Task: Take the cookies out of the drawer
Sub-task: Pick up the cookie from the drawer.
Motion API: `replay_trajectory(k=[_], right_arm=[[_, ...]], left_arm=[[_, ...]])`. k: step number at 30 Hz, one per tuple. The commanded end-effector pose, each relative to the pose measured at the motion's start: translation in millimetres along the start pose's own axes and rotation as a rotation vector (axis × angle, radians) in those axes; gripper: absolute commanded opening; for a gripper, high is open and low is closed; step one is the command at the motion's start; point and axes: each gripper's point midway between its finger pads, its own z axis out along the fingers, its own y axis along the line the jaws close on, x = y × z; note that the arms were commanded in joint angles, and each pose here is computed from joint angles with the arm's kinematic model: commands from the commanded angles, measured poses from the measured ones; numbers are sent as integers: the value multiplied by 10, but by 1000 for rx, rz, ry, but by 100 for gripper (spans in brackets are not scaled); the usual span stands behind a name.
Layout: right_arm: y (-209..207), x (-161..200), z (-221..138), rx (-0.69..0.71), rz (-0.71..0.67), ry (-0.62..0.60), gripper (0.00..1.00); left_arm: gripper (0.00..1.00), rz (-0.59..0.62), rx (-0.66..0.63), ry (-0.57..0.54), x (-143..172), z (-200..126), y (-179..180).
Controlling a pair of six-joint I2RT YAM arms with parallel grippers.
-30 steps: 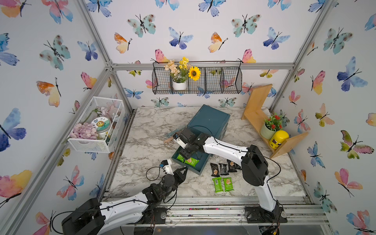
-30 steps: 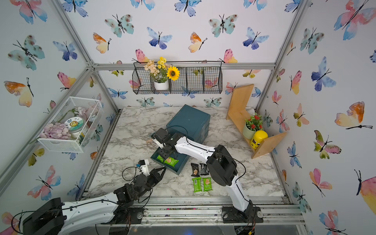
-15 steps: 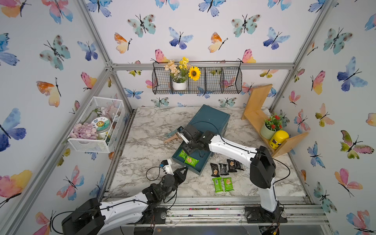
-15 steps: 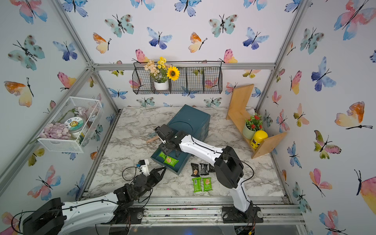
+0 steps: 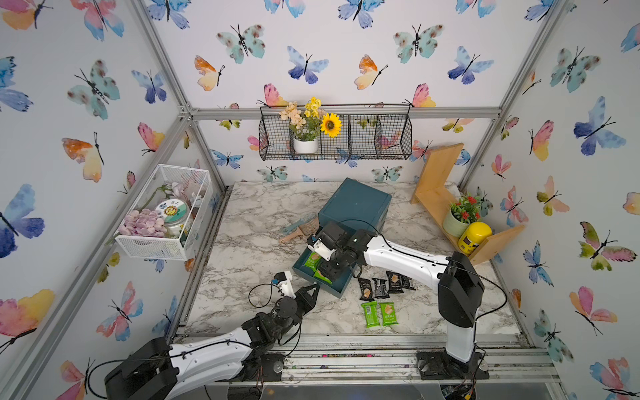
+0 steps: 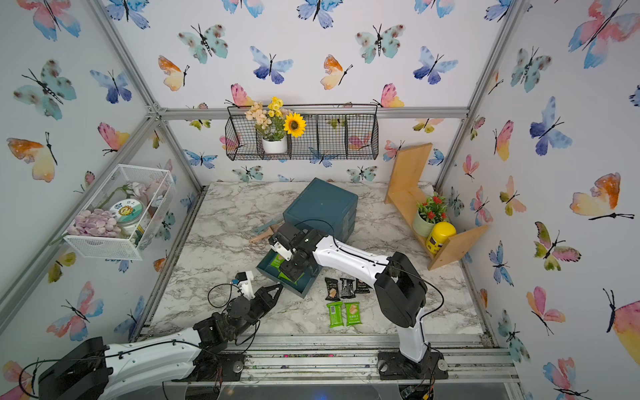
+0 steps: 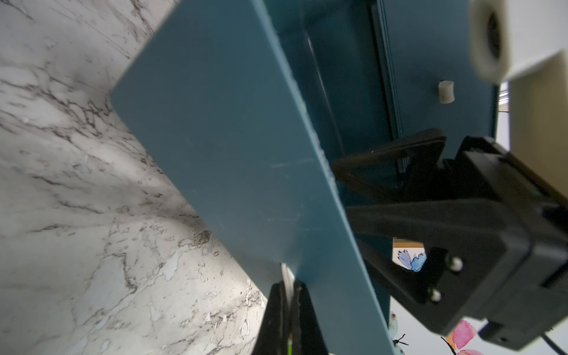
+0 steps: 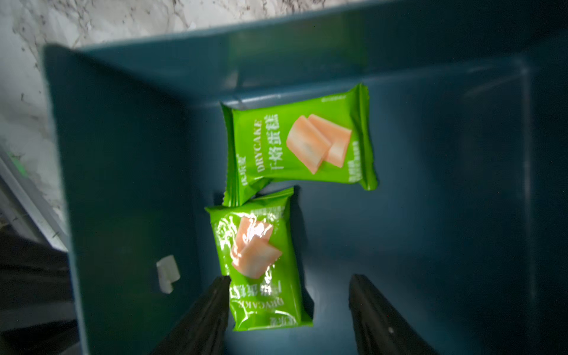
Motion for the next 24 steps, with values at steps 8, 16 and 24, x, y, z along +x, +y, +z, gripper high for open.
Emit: replay_trajectory(k=[8,16,24], right_arm=[[171,134,190,-106,-44,62,67],[-21,207,312,5,-33,98,66],[-305,204,276,173,-7,98,59]], left_arm=[[0,-6,44,-26,-67,8,-141],[0,-5,46,-27,-70,6,-148],[0,-7,45,-30,-75,1,-143]])
